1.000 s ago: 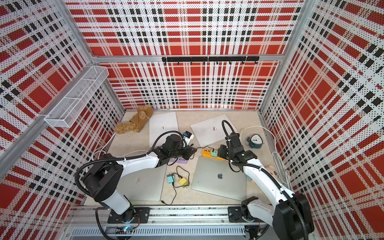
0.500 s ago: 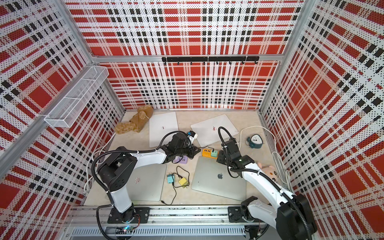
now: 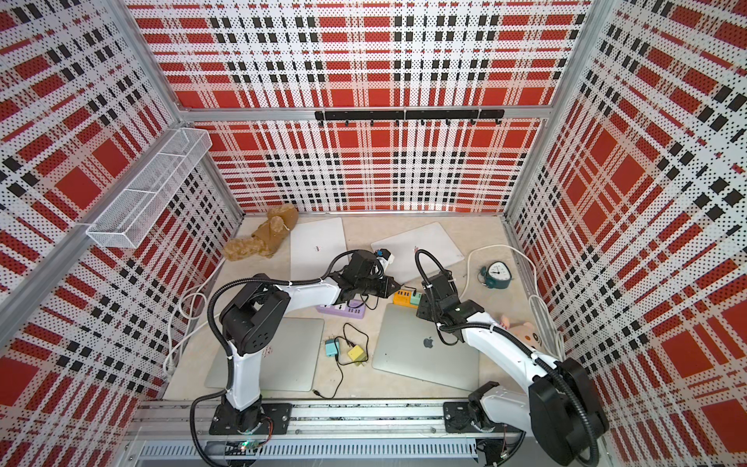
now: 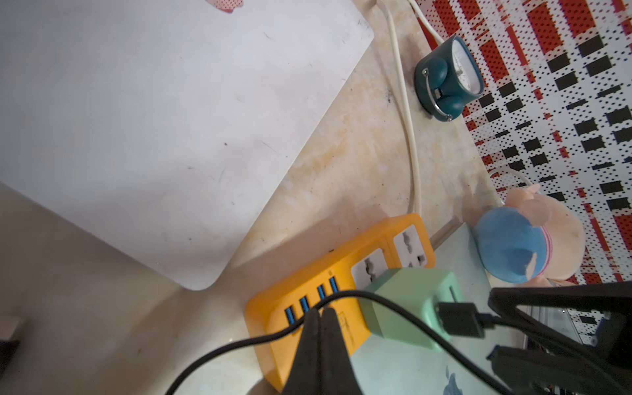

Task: Unplug the laptop charger
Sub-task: Remove the plug from the socket.

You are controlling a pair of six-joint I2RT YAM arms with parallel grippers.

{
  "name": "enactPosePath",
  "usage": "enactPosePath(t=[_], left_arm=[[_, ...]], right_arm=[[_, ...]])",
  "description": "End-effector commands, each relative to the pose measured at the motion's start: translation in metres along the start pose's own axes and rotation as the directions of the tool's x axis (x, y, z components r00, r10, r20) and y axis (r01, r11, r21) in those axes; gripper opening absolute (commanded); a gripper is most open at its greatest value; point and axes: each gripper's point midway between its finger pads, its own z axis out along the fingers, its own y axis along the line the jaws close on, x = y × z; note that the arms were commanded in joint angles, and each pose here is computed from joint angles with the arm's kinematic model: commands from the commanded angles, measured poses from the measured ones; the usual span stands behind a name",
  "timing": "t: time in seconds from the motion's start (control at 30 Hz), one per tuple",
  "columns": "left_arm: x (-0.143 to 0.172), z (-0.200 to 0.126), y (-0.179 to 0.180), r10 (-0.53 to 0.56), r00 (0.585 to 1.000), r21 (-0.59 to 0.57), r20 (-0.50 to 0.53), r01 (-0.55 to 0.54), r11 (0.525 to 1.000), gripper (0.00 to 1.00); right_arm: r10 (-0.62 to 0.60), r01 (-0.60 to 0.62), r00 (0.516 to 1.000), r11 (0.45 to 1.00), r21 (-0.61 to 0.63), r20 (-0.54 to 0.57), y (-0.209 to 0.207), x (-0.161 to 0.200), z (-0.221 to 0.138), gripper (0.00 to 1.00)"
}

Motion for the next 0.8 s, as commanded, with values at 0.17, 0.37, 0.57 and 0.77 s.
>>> enactPosePath(t=[0.17, 0.37, 0.57, 0.77], left_arm=[[0.013, 0.014, 0.007, -0.037, 0.997, -0.011, -0.068, 0.037, 0.999, 0.0], [0.016, 0.017, 0.015, -0.04, 0.996, -0.041, -0.085, 0.036, 0.998, 0.0], [0.021, 0.021, 0.023, -0.044, 0.993, -0.072, -0.109, 0.036, 0.997, 0.0], [0.025, 0.021, 0.033, -0.042, 0.991, -0.125, -0.124, 0.026, 0.992, 0.0]], right_arm=[[0.0, 0.0, 0.999, 1.0, -0.011, 0.033, 0.013, -0.014, 0.003, 0.54], [-0.003, 0.003, 0.999, 1.0, -0.004, 0.035, 0.013, -0.016, 0.005, 0.54], [-0.007, 0.007, 0.999, 1.0, -0.002, 0.034, 0.015, -0.015, 0.007, 0.54], [-0.009, 0.008, 0.999, 1.0, 0.003, 0.034, 0.021, -0.014, 0.009, 0.55]])
